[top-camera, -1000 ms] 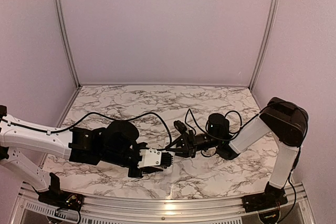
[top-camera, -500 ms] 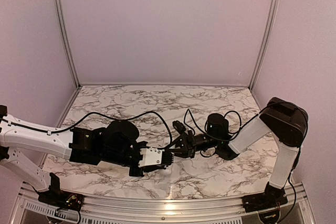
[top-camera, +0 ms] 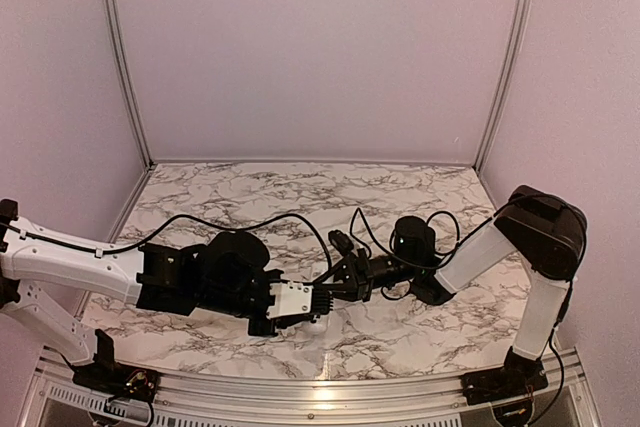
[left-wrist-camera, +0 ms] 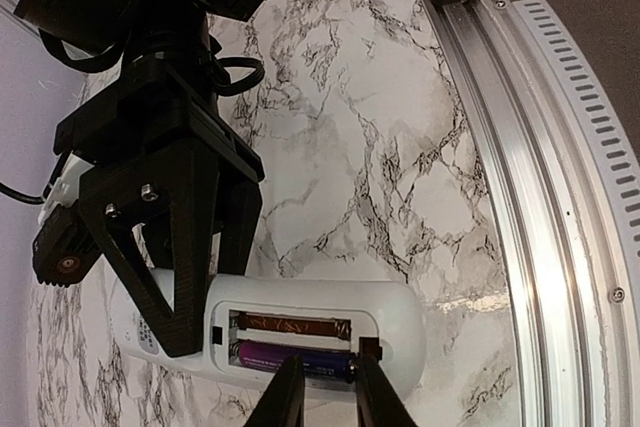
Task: Load the batteries into the remote control
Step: Load the battery into the battery compartment.
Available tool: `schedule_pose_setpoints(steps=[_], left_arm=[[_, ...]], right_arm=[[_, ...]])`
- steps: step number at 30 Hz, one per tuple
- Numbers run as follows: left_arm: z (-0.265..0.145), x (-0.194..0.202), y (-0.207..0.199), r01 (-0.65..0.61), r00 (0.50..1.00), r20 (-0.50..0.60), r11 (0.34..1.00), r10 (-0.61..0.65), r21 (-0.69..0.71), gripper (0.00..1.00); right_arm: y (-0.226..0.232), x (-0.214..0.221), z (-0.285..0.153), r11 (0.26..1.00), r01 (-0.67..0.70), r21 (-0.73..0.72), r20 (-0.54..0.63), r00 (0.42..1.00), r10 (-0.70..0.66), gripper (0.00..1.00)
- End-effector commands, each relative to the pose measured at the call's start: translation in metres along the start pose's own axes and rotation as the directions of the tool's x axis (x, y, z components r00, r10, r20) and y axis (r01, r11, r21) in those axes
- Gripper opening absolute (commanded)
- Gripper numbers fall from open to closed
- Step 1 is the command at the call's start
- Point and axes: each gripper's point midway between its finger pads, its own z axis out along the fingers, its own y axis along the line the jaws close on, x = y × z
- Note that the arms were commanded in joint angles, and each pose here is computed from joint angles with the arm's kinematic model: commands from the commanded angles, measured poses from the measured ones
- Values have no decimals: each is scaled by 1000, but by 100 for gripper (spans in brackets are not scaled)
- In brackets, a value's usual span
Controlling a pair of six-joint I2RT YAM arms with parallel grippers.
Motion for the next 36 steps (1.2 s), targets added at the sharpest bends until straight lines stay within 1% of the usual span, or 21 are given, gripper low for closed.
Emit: schedule_pose_setpoints(steps=[1, 16, 18, 27, 36], left_arm=[[2, -9, 7, 8, 1000, 4, 1000, -8, -25, 19], [8, 11, 5, 38, 996, -82, 999, -39, -6, 11], [8, 16, 8, 40, 994, -100, 999, -42, -24, 11], [5, 28, 16, 51, 987, -147, 997, -60, -59, 11], [12, 27, 13, 59, 985, -161, 998, -64, -32, 13]], right_arm=[[17, -2, 6, 998, 57, -34, -14, 998, -57, 0], [19, -1, 5, 997, 64, -35, -12, 998, -65, 0], [19, -2, 5, 997, 68, -35, -12, 998, -68, 0], [21, -2, 5, 997, 76, -30, -14, 997, -77, 0], [25, -3, 7, 995, 91, -33, -18, 996, -91, 0]])
